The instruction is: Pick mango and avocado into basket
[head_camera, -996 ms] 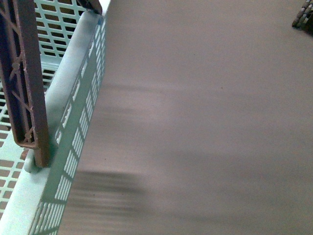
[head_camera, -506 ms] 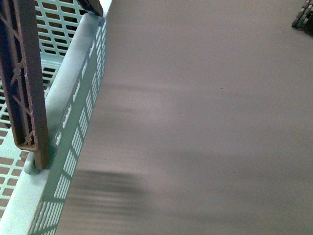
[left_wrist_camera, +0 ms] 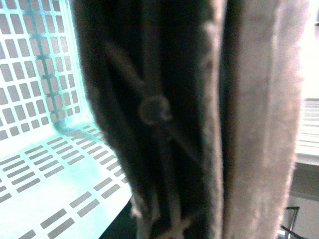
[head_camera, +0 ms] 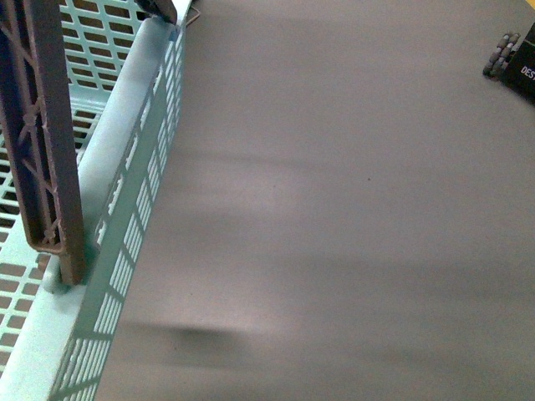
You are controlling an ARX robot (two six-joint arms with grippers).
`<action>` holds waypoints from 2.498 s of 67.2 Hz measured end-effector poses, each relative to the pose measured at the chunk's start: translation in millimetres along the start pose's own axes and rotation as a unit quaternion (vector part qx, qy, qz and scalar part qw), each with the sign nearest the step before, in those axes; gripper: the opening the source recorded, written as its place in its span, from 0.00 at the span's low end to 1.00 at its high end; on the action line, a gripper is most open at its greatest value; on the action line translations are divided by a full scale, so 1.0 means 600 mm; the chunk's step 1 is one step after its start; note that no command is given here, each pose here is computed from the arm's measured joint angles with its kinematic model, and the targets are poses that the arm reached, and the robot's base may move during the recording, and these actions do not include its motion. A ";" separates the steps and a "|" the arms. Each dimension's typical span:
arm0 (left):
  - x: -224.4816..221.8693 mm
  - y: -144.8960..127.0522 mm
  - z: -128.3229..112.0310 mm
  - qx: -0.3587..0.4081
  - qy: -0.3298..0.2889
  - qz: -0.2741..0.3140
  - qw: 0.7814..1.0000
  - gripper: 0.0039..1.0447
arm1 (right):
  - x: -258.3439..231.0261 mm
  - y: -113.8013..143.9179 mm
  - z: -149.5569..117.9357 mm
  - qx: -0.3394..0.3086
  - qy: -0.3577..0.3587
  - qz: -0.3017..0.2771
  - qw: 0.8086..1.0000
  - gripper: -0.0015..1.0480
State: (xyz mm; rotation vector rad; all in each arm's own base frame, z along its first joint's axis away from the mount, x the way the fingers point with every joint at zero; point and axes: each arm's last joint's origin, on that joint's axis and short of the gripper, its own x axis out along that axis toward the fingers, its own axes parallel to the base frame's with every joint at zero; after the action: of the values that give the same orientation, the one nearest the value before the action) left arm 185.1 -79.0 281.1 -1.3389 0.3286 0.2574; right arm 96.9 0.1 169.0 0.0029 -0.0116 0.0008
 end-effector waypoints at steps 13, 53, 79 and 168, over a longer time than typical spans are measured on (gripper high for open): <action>0.000 -0.001 0.000 0.000 0.001 -0.001 1.000 0.14 | 0.000 0.000 0.000 0.000 0.000 0.000 1.000 0.92; -0.001 -0.002 0.000 -0.001 0.000 -0.002 1.000 0.14 | 0.000 0.000 0.000 0.000 0.000 0.000 1.000 0.92; -0.001 -0.003 0.000 -0.001 0.000 -0.002 1.000 0.14 | 0.000 0.000 0.000 0.000 0.000 0.000 1.000 0.92; -0.002 -0.004 0.000 -0.001 0.002 -0.004 1.000 0.14 | 0.000 0.000 0.000 0.000 0.000 -0.001 1.000 0.92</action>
State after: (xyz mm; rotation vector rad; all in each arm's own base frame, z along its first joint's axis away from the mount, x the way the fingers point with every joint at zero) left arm 185.0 -79.7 283.8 -1.3428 0.3267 0.2482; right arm 96.9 0.0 169.0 0.0025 -0.0120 -0.0015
